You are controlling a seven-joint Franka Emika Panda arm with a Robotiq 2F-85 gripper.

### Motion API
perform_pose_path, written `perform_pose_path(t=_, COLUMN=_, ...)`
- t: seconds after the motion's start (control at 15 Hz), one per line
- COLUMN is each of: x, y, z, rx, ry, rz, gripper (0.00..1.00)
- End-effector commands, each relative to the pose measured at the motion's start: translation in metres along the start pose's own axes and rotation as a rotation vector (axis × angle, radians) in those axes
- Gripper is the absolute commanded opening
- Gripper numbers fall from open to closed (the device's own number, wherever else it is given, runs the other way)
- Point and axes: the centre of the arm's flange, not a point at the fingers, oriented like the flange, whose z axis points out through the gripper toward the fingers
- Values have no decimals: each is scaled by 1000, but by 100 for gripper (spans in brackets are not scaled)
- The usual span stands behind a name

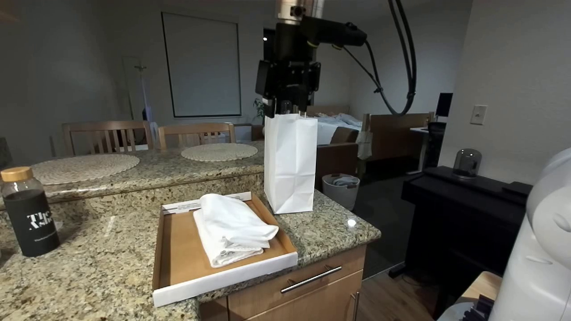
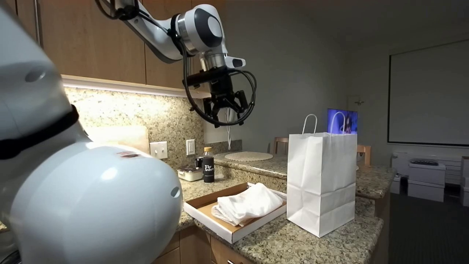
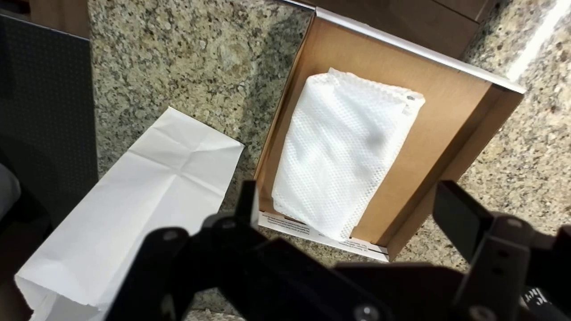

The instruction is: Place one white towel in the white bag

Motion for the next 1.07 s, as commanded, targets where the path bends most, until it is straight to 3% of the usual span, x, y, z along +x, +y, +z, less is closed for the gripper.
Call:
perform_pose_path(t=0.0, x=34, y=-31, z=12, rx=24, ry=4, rz=31, gripper=100)
perform_pose_path(t=0.33, x=83, y=-59, z=30, rx=56, ry=-5, rz=28, gripper=100)
perform_pose_path(t=0.47, x=99, y=-66, z=58, rx=69, ry=-88, rz=15, gripper=100)
perform_pose_path(t=0.6, x=110, y=-74, z=94, rx=21, ry=-202, rz=-12, gripper=100)
perform_pose_path(t=0.67, x=112, y=-76, z=107, rx=0, ry=-249, rz=-27, gripper=100)
perform_pose_path(t=0.73, x=88, y=-64, z=88, rx=38, ry=-171, rz=-19, gripper=100)
perform_pose_path(t=1.0, x=102, y=-71, z=122, rx=25, ry=-248, rz=-37, gripper=100)
